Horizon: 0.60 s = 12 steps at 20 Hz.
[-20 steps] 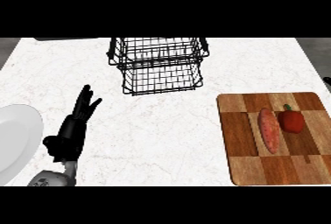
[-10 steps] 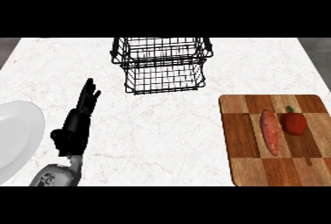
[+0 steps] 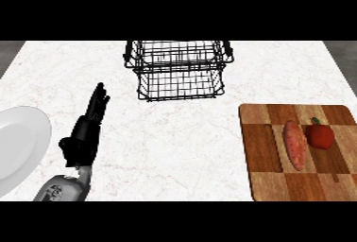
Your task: Pick the bell pepper from the cutting board and place it in the tiered basket
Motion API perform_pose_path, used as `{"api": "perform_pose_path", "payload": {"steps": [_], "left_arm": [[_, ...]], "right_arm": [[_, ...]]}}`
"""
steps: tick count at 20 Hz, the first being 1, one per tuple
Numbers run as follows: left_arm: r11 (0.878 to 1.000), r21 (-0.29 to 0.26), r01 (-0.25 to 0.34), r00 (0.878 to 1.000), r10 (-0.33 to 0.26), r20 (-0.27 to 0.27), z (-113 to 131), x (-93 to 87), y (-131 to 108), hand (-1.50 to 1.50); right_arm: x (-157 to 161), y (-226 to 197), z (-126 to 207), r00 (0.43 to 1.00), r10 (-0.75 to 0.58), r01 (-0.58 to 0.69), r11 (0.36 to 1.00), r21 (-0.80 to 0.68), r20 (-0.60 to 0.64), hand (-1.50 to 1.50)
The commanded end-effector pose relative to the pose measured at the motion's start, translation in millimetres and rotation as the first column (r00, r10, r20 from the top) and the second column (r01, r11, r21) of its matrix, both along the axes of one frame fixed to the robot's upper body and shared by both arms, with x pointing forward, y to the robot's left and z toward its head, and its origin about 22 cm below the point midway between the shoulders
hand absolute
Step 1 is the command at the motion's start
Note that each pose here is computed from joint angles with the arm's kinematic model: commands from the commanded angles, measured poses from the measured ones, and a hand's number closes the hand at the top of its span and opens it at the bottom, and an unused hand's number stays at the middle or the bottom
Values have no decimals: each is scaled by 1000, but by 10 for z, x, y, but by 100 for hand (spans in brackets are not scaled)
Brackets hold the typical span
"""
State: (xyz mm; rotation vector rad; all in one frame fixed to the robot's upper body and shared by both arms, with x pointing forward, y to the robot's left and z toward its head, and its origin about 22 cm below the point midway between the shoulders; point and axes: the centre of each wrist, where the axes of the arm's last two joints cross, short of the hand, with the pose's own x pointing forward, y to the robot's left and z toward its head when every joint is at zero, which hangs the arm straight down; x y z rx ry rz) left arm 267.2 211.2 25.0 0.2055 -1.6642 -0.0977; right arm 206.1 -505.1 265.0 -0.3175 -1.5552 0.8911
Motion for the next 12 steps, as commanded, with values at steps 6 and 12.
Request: {"api": "perform_pose_path", "payload": {"steps": [6, 12], "left_arm": [[1000, -4, 20, 1000, -20, -8, 20, 36, -76, 0], [1000, 12, 1, 1000, 0, -2, 30, 90, 17, 0]], "right_arm": [[161, 597, -57, 998, -37, 19, 949, -316, -50, -150], [33, 972, -17, 996, -28, -4, 938, -347, -85, -150]]}}
